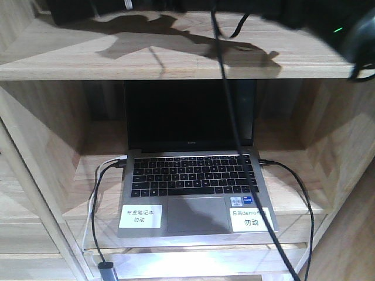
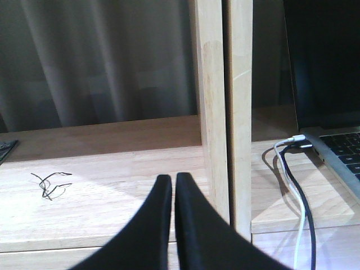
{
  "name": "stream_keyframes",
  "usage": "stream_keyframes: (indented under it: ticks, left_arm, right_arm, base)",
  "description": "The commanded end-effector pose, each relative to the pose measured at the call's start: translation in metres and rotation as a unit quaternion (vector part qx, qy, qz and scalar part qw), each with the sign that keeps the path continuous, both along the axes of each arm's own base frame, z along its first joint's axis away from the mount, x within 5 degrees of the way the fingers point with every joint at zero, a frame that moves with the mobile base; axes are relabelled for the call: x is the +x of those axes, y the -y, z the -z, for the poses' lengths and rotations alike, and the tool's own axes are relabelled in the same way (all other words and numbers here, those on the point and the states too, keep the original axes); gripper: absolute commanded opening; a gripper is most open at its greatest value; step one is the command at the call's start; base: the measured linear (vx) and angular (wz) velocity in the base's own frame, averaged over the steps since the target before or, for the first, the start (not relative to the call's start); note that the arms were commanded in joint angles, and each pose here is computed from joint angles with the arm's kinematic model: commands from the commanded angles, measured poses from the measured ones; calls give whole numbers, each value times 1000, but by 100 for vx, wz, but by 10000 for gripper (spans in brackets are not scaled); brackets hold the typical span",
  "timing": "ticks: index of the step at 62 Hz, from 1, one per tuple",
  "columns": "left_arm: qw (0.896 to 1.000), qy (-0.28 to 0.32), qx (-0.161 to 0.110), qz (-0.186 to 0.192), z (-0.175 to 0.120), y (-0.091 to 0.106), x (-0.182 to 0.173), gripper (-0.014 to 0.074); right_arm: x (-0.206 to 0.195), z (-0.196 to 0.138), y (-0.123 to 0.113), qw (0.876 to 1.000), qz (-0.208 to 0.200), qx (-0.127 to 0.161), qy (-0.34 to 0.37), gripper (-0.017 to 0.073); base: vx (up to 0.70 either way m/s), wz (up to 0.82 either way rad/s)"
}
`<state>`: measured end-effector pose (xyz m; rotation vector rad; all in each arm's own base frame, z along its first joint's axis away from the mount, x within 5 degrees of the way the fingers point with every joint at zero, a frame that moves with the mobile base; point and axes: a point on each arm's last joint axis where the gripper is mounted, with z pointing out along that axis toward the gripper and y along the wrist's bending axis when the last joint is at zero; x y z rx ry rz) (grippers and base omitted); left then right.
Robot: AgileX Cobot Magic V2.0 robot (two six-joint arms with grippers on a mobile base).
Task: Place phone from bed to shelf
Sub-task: 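Raise the right gripper with the phone above the upper shelf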
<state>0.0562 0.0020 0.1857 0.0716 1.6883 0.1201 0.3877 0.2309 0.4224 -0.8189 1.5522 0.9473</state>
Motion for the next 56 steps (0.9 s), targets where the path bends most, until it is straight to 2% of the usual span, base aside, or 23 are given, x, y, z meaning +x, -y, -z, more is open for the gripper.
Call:
stream_keyframes:
  ticks: [1,17,35,47,56]
  left_arm:
    - [999,54,-5,1,-15,0,-1,1]
    - [999,54,-5,1,-15,0,-1,1]
    - [999,54,-5,1,-15,0,-1,1]
    - [999,54,-5,1,-15,0,-1,1]
    - [999,54,-5,1,-15,0,-1,1]
  right_arm:
    - [-7,-30,6,998,22,45,32,-2]
    - [8,-10,2,999,37,36,16,-2]
    - [12,-7,3,998,52,17,30,39]
    - [12,-6,3,998,53,7,35,169]
    - [14,-6,5,997,65,4,39,333]
  base:
    - [0,0]
    - [0,0]
    - [0,0]
    - [0,0]
    - [0,0]
